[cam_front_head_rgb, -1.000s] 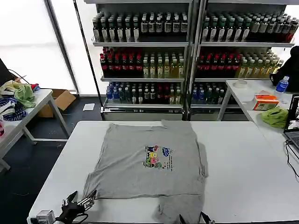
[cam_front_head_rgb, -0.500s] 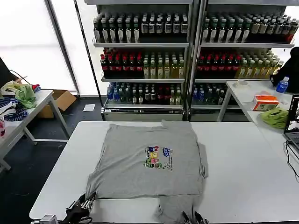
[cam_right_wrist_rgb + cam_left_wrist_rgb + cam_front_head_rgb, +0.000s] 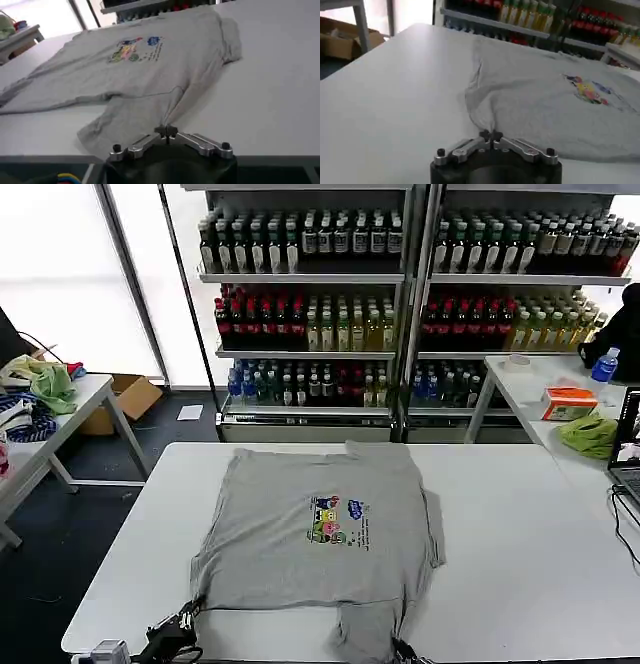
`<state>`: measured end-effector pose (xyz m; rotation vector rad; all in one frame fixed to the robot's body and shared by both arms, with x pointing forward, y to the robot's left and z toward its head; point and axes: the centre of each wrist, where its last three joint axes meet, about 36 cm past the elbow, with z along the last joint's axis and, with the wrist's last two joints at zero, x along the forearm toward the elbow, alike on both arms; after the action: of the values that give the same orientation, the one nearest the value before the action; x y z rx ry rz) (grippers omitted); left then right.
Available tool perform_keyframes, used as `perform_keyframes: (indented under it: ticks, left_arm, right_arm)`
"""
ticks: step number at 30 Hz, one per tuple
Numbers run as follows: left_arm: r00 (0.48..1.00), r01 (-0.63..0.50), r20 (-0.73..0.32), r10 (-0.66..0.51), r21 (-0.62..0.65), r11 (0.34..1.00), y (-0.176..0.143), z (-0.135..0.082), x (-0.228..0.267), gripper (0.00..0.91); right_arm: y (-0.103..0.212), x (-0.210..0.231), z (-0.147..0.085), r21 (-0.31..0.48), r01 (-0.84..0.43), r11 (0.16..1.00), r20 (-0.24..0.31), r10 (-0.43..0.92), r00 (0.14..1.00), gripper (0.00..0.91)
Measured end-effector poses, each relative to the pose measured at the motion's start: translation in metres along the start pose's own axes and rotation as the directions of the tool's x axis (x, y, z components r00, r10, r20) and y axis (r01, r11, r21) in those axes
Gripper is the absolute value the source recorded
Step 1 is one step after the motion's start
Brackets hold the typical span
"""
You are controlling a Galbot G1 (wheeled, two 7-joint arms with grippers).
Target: Fold and organize the clothes.
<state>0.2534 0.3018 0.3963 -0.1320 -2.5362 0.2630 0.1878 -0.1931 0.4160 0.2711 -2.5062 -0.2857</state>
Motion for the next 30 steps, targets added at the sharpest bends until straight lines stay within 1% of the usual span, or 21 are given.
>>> perform_keyframes:
  ticks: [2, 7, 15, 24, 30]
  left_arm:
    - [1.000, -0.007, 0.007, 0.007, 0.003, 1.000, -0.001, -0.002, 0.000, 0.000]
    - [0.999, -0.019, 0.031, 0.019, 0.005, 1.000, -0.004, -0.006, 0.002, 0.000]
    - [0.996, -0.031, 0.079, 0.031, -0.002, 1.000, -0.005, -0.023, 0.003, 0.000]
    - [0.992, -0.054, 0.110, 0.054, -0.004, 0.999, -0.005, -0.037, -0.007, 0.000]
    - [0.989, -0.066, 0.133, 0.065, 0.000, 0.998, -0.005, -0.046, -0.014, 0.000]
  right_arm:
    - [-0.001, -0.001, 0.001, -0.015, 0.009, 1.000, 0.016, -0.009, 1.000, 0.000]
    - [-0.005, -0.003, -0.001, -0.051, 0.029, 0.998, 0.089, -0.025, 0.996, 0.000]
    - [-0.009, -0.010, -0.006, -0.091, 0.045, 0.995, 0.197, -0.026, 0.980, 0.000]
    - [-0.016, -0.026, -0.014, -0.118, 0.033, 0.993, 0.293, 0.003, 0.956, 0.000]
    - [-0.020, -0.039, -0.022, -0.119, 0.026, 0.993, 0.335, 0.015, 0.942, 0.000]
